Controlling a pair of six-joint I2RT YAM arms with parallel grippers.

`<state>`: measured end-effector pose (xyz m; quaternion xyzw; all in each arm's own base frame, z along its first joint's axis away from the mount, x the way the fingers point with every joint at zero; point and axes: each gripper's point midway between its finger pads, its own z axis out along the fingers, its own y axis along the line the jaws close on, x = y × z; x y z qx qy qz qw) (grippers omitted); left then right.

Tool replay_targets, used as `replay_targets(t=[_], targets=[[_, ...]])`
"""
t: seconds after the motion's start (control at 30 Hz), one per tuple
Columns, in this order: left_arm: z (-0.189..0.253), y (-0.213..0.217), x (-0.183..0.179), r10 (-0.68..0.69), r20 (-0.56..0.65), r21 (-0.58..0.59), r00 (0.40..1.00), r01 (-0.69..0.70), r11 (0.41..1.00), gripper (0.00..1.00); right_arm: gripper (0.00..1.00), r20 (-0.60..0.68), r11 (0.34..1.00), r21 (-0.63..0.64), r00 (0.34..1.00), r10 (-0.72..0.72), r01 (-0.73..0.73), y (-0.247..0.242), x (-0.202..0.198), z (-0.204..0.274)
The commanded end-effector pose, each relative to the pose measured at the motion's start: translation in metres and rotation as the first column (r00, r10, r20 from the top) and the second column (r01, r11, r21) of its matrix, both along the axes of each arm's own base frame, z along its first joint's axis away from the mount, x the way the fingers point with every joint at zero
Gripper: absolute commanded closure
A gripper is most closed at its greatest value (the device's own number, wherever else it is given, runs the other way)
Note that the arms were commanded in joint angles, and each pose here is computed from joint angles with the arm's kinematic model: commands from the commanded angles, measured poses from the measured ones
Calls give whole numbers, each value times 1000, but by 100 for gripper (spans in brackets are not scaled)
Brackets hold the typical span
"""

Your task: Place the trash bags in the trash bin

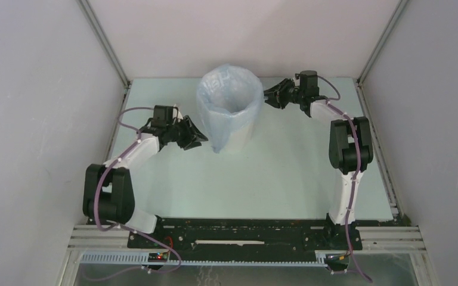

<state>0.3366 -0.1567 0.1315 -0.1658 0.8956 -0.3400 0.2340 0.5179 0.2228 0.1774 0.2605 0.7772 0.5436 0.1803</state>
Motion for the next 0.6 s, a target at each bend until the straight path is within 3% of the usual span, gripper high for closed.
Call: replay_targets(t=[0.0,0.07,0.23,0.57], targets=[[20,-11,34,12,58,-54,998,-9,999,58,66,-43,999,34,999,-2,4,13,-3,-15],[16,-14,41,21,43,-71,999,-18,997,61,79,-71,1000,23,997,-12,14,13,-10,-28],[16,-18,52,33,43,-97,999,-28,995,64,90,-83,1000,-25,996,18,-20,24,-26,-43],[12,-14,45,27,39,-70,999,-24,997,64,94,-162,971,-223,985,53,-89,26,-49,-99]])
